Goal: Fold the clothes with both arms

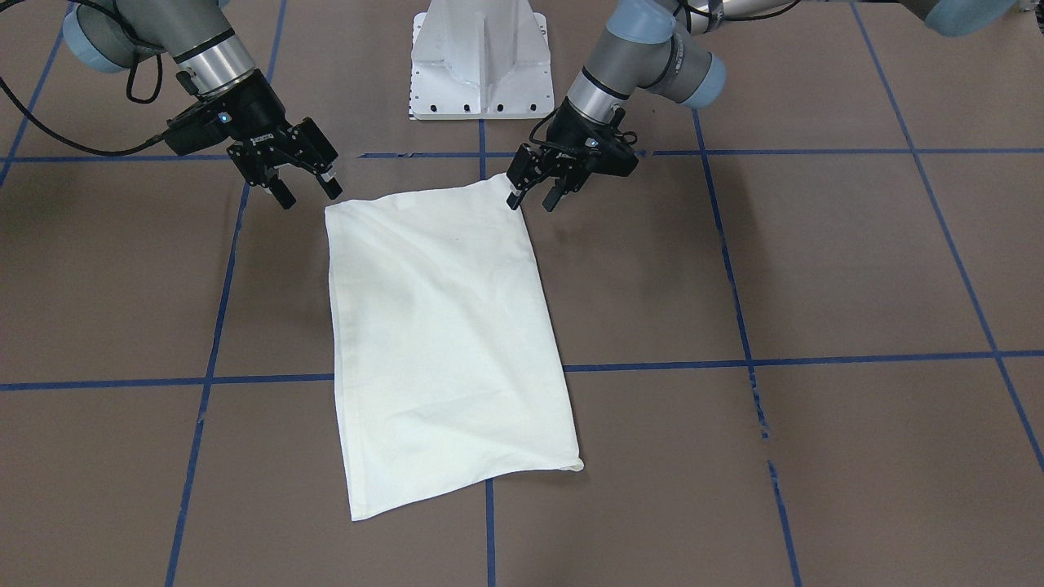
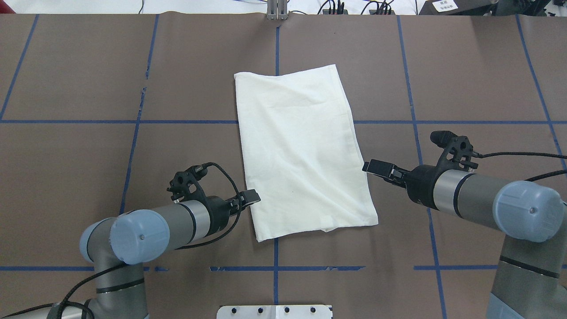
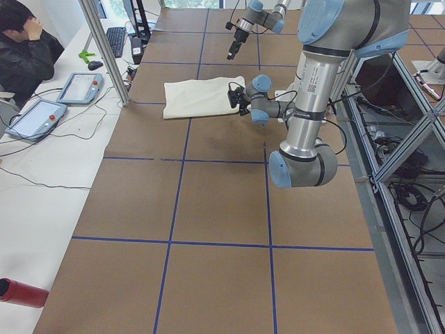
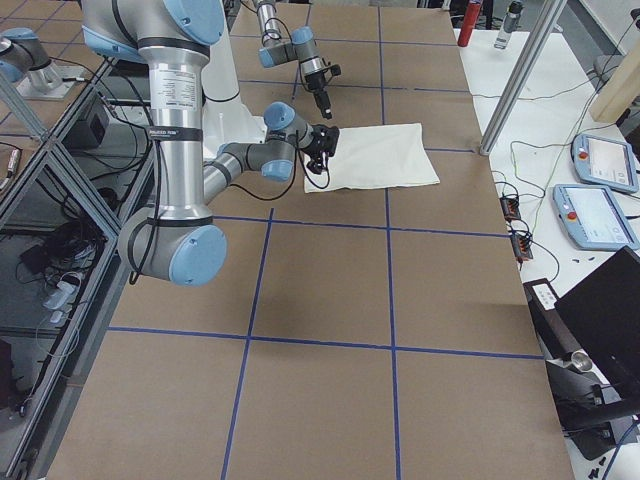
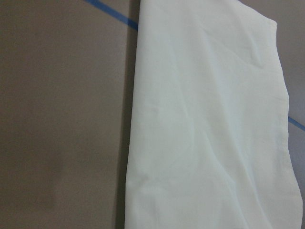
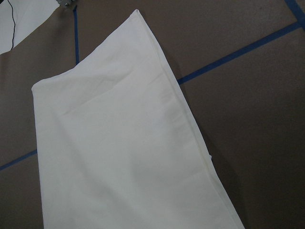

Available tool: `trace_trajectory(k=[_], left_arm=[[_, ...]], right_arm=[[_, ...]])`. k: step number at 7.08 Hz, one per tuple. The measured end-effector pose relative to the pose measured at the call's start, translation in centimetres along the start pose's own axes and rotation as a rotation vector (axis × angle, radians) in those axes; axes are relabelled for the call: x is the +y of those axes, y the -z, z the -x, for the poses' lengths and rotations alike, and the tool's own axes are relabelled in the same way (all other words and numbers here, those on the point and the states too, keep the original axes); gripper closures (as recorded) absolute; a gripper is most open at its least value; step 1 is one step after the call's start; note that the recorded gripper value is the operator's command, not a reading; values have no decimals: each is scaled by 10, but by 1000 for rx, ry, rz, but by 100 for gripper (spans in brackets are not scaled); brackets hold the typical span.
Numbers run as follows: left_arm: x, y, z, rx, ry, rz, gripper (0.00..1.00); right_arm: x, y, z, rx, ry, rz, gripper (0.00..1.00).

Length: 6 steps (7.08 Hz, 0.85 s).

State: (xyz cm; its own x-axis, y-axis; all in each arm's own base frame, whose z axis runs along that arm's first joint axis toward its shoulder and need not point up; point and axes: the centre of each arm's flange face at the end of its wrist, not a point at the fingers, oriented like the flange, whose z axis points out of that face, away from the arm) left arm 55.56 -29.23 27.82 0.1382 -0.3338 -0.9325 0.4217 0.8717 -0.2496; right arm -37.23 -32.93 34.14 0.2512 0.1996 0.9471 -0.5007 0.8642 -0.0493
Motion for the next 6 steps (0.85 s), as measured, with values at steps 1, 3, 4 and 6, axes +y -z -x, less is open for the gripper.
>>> trace_trajectory(k=[1, 3, 4, 6], left_arm=[[16, -3, 6, -14, 45, 8, 32], [40, -7, 11, -35, 67, 32, 31], [50, -8, 10, -40, 66, 46, 31], [64, -10, 2, -33, 65, 65, 32]], right_arm=[[-2, -1, -2, 4, -8, -4, 0], [-3, -3, -4, 10, -17, -7, 0], [-4, -4, -5, 11, -22, -8, 0], [-4, -4, -5, 11, -25, -10, 0]])
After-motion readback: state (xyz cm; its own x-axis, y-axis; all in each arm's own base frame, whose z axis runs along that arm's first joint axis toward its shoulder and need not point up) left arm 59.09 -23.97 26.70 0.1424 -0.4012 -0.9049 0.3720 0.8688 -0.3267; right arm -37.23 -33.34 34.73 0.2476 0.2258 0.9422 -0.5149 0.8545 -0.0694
